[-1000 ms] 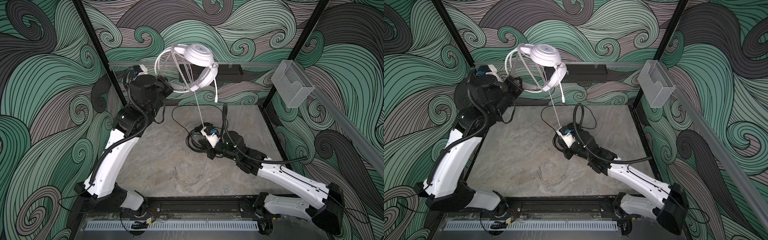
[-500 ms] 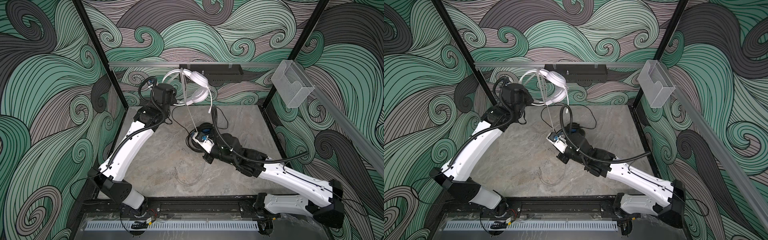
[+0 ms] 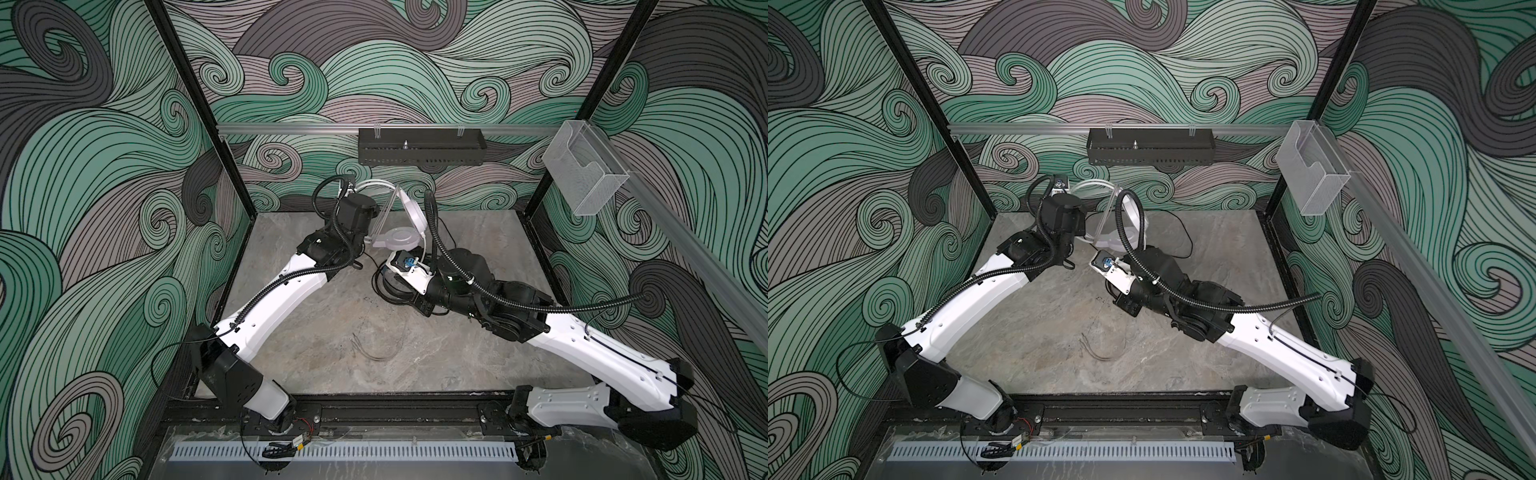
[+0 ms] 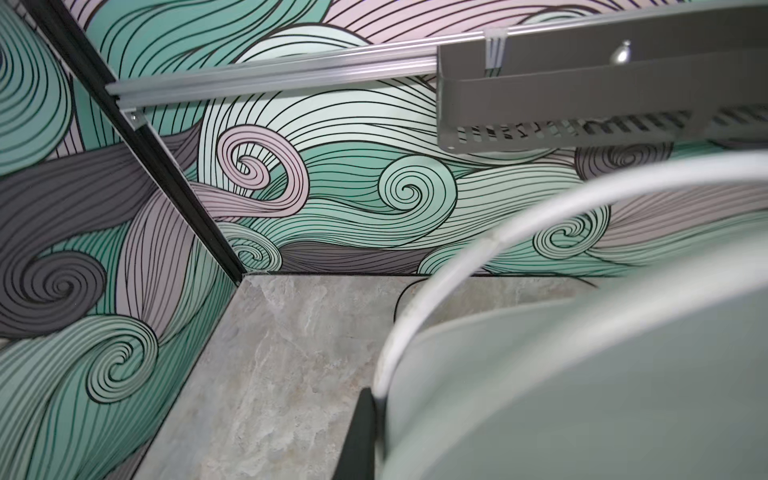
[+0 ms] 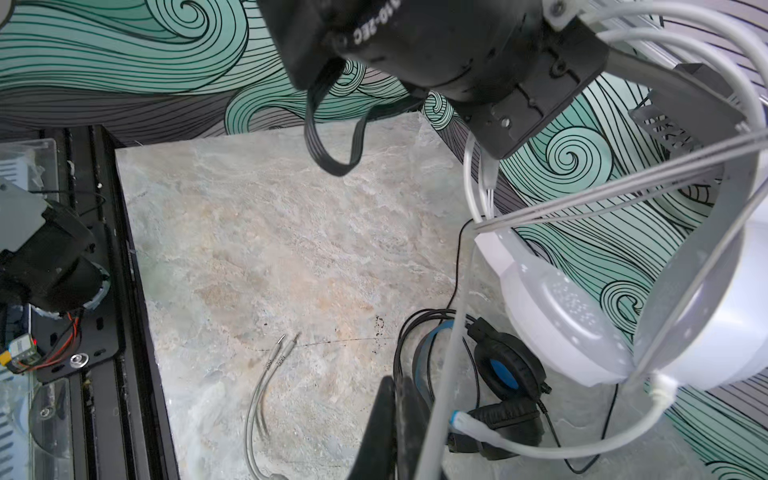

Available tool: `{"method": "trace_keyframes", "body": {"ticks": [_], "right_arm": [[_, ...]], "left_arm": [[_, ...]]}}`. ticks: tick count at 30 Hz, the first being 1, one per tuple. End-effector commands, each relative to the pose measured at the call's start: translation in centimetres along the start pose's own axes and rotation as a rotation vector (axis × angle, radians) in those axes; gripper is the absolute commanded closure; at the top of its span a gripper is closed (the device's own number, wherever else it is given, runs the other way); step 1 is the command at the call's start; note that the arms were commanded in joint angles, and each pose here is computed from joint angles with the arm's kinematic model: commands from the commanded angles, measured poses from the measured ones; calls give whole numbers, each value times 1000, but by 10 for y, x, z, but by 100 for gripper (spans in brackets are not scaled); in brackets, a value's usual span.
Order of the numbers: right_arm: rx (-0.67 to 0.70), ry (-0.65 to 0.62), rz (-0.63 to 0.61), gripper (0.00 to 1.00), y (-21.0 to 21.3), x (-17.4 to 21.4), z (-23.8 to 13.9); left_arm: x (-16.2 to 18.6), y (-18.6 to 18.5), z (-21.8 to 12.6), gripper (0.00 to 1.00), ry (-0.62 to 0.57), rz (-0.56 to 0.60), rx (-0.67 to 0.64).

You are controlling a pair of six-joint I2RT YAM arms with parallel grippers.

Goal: Wrap the headphones

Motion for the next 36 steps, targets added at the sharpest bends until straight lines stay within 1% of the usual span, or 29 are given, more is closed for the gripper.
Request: {"method": "trace_keyframes", "body": {"ticks": [1,3,4,6,10,12,15,19,21,23,26,29,36], "right_arm": [[42,-13,-90,100,-8,-16,-19],[80,5,-138,100,-12,-18,-22],[95,15,-161,100,-14,-18,-22],[116,34,-207,100,-17,-18,-24],[164,57,-294,100,-21,-19,-26],[185,55,-328,100,-23,-21,-29],[204,25,-370,100,-22,-27,-34],[181,-9,-382,100,-9,-39,-33],[156,-33,-369,100,3,-47,-31],[121,-66,-330,100,17,-55,-29],[34,-99,-270,100,37,-61,-24],[-27,-116,-262,100,52,-63,-23],[-52,-158,-227,100,53,-69,-26]], "left_arm": [[-22,18,-18,100,-114,37,-64],[-14,13,-17,100,-92,101,-19],[-16,19,-27,100,-99,108,7],[-12,18,-30,100,-86,155,45],[-8,22,-38,100,-72,225,62],[-8,27,-42,100,-75,225,58],[-7,33,-46,100,-60,184,38],[-8,37,-48,100,11,61,12],[-6,37,-46,100,42,17,-13],[-3,35,-44,100,65,-18,-16],[-2,30,-40,100,99,-45,11],[-6,29,-41,100,105,-70,33],[-2,29,-45,100,79,-87,78]]}}
Point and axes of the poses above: each gripper's point midway between its finger pads, its own z axis out along the fingers, its own y axis along the line the jaws close on, x = y × z, the point moved 9 cm from there along -z, back along the fingers
